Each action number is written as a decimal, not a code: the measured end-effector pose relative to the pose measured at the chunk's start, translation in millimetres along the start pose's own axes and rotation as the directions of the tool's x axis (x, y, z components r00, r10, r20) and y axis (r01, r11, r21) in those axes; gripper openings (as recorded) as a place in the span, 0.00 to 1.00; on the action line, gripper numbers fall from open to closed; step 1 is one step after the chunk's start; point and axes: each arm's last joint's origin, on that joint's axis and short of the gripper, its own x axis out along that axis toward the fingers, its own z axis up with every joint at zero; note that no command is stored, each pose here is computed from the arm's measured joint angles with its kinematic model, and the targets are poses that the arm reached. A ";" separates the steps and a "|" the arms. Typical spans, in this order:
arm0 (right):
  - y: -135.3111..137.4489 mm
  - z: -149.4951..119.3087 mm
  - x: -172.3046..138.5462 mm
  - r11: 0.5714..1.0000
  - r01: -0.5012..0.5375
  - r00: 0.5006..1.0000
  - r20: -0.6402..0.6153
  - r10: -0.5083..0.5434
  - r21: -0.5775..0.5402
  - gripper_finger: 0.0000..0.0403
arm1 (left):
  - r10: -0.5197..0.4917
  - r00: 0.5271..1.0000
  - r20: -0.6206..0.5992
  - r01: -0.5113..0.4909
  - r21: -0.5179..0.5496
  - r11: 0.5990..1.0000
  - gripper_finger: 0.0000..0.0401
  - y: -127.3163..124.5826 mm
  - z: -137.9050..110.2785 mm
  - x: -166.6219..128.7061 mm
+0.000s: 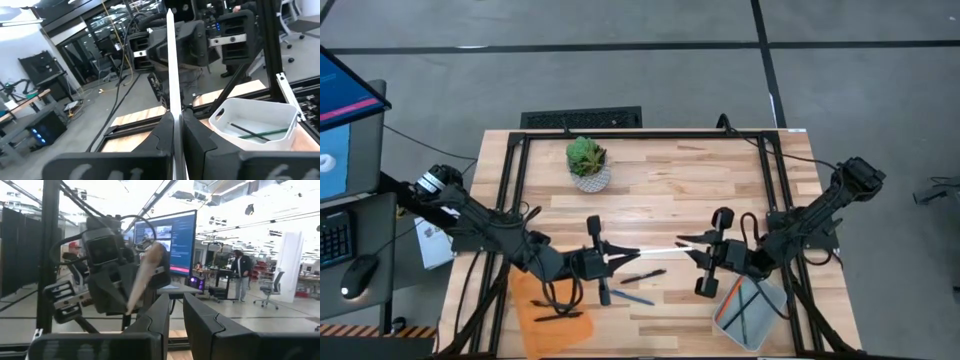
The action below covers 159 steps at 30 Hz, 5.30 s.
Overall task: Sort pens & pencils
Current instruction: Put the white pencil into the gray bin
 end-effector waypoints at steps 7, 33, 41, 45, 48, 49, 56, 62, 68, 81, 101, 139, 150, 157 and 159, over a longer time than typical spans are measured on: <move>3.4 2.3 -3.3 0.999 -0.021 1.000 0.009 0.021 0.047 0.19 | -0.002 1.000 0.001 0.002 0.001 1.000 0.00 -0.1 0.0 0.0; 13.0 1.0 -8.4 0.985 -0.168 0.985 0.028 0.170 -0.039 0.19 | -0.043 0.999 0.020 0.043 0.002 0.999 0.00 -1.1 1.2 -0.2; 11.2 0.0 -6.3 0.987 -0.156 0.987 0.024 0.157 -0.043 0.19 | -0.047 0.999 0.022 0.047 0.000 0.999 0.00 -1.2 1.2 -0.2; 6.6 -2.1 -1.1 0.990 -0.133 0.991 0.019 0.134 -0.048 0.19 | -0.078 0.996 0.032 0.079 -0.006 0.997 0.00 -2.1 1.6 -0.3; 3.3 -3.6 2.6 0.991 -0.120 0.992 0.018 0.121 -0.052 0.19 | -0.083 0.996 0.034 0.083 -0.005 0.997 0.00 -2.2 1.6 -0.3; 2.2 -4.1 3.7 0.992 -0.115 0.993 0.017 0.116 -0.053 0.19 | -0.083 0.996 0.034 0.083 -0.005 0.997 0.00 -2.3 1.6 -0.3; 3.3 -2.8 2.3 0.992 -0.121 0.992 0.025 0.122 -0.046 0.19 | -0.083 0.996 0.034 0.083 -0.005 0.997 0.00 -2.3 1.7 -0.3; 9.3 0.0 -4.3 0.988 -0.151 0.988 0.032 0.152 -0.039 0.19 | -0.083 0.996 0.034 0.083 -0.005 0.997 0.00 -2.3 1.7 -0.3; 9.3 0.5 -4.5 0.988 -0.151 0.988 0.036 0.152 -0.035 0.19 | -0.080 0.996 0.033 0.080 -0.005 0.997 0.00 -1.4 1.4 0.4; 9.8 9.6 -1.6 0.988 -0.148 0.987 0.057 0.150 -0.043 0.19 | -0.095 0.995 0.038 0.096 -0.025 0.995 0.00 3.0 0.5 4.8; 14.2 16.5 4.9 0.982 -0.168 0.985 0.017 0.170 -0.082 0.17 | -0.102 0.994 0.034 0.103 -0.029 0.994 0.00 2.8 -0.2 5.0; 17.8 15.5 0.6 0.979 -0.160 0.987 -0.014 0.160 -0.127 0.09 | -0.106 0.993 -0.040 0.106 -0.021 0.994 0.36 0.5 -8.2 4.4; 29.7 20.3 -19.4 0.986 -0.111 0.992 -0.075 0.102 -0.122 0.09 | -0.111 0.968 -0.226 0.108 -0.026 0.994 0.38 -1.8 -29.6 2.3; 41.4 29.8 -48.5 0.993 -0.039 0.990 -0.139 0.024 -0.109 0.09 | -0.110 0.953 -0.282 0.082 -0.112 0.990 0.38 -3.1 -35.9 -0.4; 45.9 33.2 -61.8 0.996 -0.007 0.985 -0.169 -0.009 -0.092 0.09 | -0.116 0.948 -0.295 0.083 -0.122 0.989 0.38 -4.0 -37.3 -1.6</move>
